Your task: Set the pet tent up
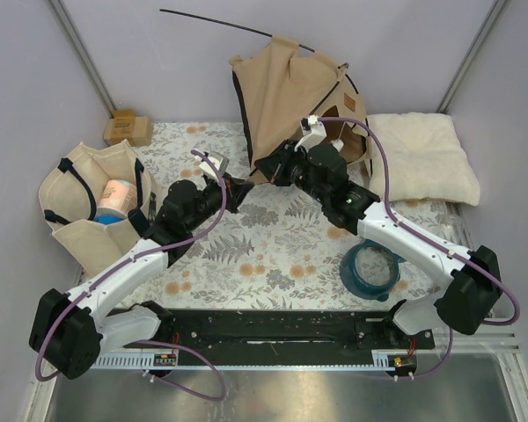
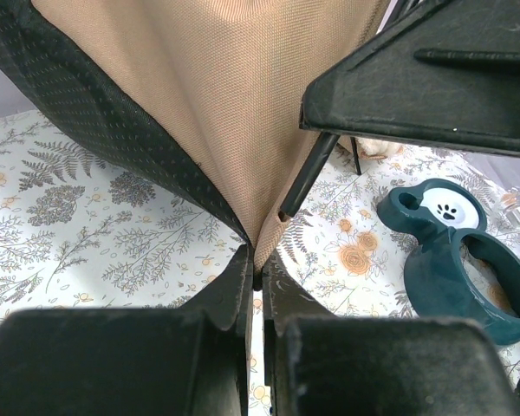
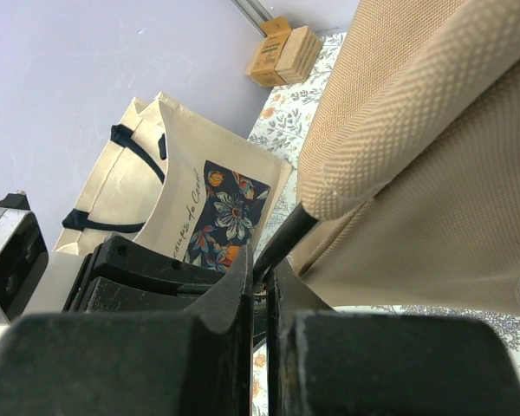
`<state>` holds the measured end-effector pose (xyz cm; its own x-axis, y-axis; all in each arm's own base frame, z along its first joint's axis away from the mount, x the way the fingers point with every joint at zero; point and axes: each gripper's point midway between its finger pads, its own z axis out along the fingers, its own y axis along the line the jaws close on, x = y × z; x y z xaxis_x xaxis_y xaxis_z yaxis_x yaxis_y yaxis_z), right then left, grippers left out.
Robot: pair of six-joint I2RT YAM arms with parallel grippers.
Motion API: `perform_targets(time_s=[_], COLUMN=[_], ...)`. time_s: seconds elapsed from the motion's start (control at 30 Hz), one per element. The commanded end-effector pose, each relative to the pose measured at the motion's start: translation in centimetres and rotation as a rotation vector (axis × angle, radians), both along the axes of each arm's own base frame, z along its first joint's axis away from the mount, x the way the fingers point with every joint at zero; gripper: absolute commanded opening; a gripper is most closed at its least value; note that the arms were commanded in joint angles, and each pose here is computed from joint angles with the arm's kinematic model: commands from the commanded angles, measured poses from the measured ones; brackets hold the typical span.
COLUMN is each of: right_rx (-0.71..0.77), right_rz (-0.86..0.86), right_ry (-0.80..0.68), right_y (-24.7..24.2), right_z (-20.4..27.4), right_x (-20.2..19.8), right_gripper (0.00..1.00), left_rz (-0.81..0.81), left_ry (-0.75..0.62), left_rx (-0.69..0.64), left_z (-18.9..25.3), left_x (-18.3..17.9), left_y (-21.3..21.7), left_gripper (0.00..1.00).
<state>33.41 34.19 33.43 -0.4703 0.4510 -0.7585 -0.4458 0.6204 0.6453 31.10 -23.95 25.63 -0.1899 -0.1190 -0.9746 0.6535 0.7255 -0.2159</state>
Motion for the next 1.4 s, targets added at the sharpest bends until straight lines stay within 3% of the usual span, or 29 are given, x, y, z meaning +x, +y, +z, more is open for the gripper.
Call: perform_targets(time_s=[0.0, 0.8, 1.2, 1.37], right_rx=[0.221, 0.088, 0.015, 0.016], right_rz=[-0.329, -0.257, -0.003, 0.025], right_ry=[-0.315, -0.228, -0.226, -0.21], right_y=[-7.7, -5.5, -1.3, -0.8], right_z=[13.0, 7.3, 5.6, 4.8], right_x=[3.8, 4.8, 2.1, 1.8], right_gripper=[0.0, 0.0, 0.0, 0.0], left_rz=[0.031, -0.007, -0.097, -0.172], left_ry=[0.22, 0.15, 0.155, 0.153], left_rx=[0.165, 0.102, 0.161, 0.189], left_z=[-7.9, -3.0, -1.3, -1.1], left_x=[-1.7, -1.7, -2.5, -3.1], left_y=[2.0, 1.2, 0.3, -0.4], left_gripper=[0.0, 0.0, 0.0, 0.0])
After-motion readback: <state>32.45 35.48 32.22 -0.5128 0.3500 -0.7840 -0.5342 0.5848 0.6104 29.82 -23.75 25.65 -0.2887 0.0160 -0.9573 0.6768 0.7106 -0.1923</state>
